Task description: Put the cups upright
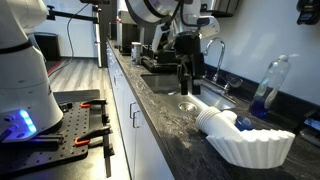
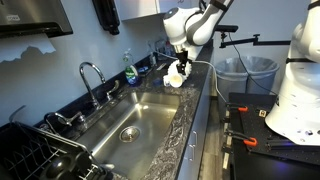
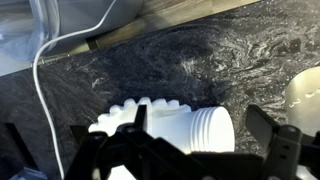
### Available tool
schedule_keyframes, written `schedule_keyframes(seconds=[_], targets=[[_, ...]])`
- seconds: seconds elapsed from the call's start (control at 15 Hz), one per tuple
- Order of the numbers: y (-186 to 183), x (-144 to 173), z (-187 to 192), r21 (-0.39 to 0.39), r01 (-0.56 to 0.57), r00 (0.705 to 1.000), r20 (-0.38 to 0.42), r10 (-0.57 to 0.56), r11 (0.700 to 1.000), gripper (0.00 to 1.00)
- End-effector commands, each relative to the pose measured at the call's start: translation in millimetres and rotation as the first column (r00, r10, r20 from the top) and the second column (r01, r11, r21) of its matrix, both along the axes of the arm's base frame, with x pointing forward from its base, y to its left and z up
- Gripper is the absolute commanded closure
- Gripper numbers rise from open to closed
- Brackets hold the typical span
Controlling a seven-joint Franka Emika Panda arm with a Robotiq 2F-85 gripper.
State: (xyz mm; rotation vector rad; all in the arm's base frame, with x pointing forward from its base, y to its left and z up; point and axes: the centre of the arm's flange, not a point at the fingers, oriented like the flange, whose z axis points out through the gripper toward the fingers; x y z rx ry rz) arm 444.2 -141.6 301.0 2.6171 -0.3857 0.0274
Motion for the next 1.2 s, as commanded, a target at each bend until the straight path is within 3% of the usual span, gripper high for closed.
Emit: schedule_keyframes(seconds=[0.0,0.33,0.6,1.13], targets=[[6,15,-11,-0.078,0.002,1.000,0.030,0.001,0.997,0.00],[7,44,-32,-0.153,-0.021,1.000,0.013,0.024,0.988,0.00],[7,63,-42,-0.161,-0.032,0.999,-0.007,0.031,0.986,0.00],[-12,83,-60,-0.261,-0.015,0.999,-0.045,0.004,0.965,0.00]])
